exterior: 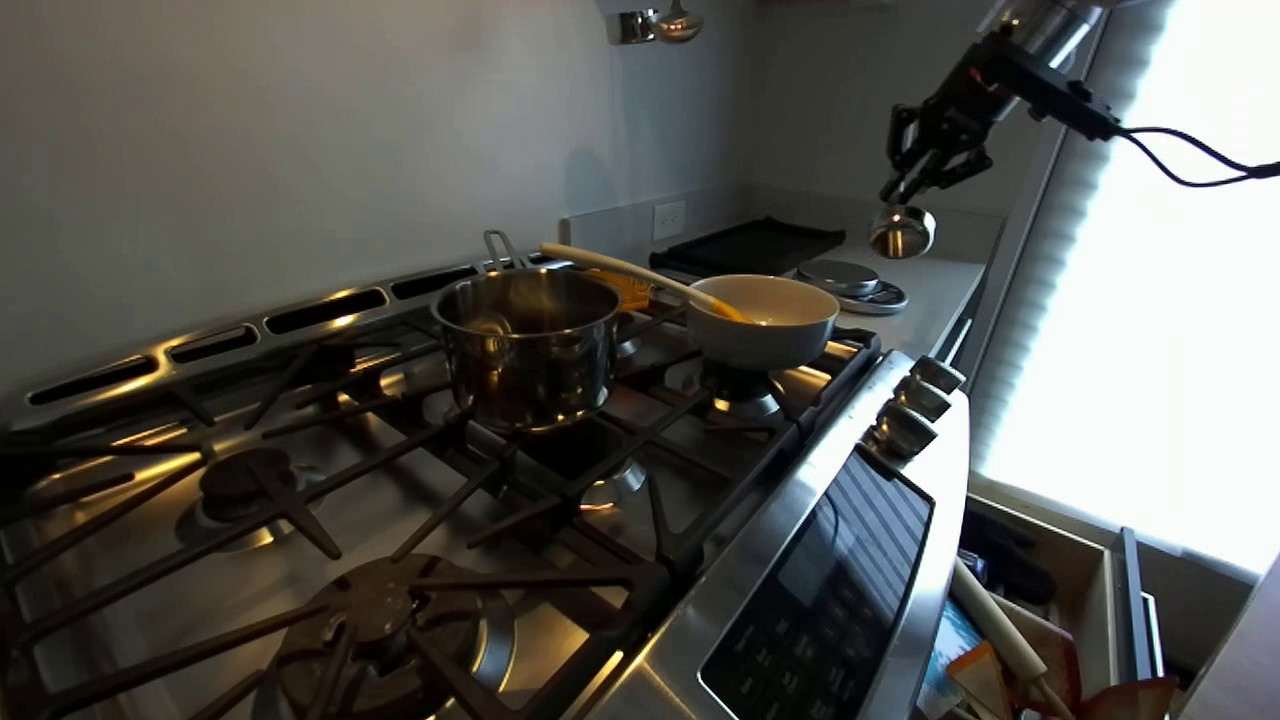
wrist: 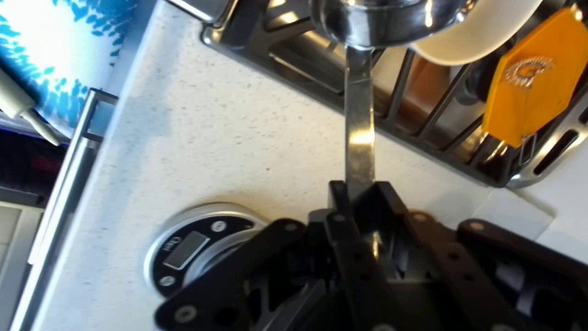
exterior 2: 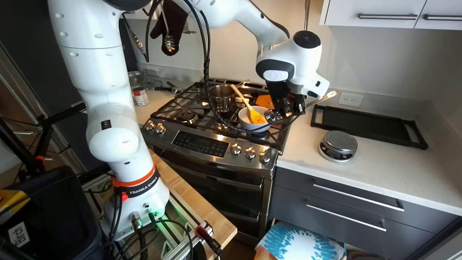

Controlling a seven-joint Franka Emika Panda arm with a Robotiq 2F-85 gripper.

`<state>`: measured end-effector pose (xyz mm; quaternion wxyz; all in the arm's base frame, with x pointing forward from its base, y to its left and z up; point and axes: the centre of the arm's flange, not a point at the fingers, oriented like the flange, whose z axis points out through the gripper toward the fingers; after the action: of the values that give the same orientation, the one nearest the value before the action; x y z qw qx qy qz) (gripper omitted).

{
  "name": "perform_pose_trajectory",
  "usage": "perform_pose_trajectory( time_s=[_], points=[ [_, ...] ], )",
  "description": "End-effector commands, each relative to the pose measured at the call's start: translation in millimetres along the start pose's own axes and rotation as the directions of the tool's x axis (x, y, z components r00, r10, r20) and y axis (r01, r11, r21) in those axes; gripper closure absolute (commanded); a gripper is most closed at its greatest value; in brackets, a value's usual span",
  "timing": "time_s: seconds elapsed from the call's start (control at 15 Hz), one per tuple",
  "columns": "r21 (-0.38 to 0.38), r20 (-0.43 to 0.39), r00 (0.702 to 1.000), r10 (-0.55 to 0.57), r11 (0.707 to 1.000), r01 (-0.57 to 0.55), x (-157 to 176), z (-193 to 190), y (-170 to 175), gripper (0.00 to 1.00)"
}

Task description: Remove the serving spoon from the pot

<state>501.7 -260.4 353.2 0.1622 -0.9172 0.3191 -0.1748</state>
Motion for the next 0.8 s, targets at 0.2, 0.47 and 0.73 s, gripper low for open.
perform_pose_trajectory(
  time_s=[0.2, 0.47, 0.73],
  points=[
    [0.038, -0.034, 0.992, 0.120, 0.992, -0.119, 5, -17, 57, 0.81],
    [0.028, -0.050, 0.974, 0.220, 0.975, -0.219, 34, 0, 68, 0.95],
    [-0.020, -0.068, 0.937, 0.343, 0.938, -0.345, 87, 27, 97, 0.95]
  ],
)
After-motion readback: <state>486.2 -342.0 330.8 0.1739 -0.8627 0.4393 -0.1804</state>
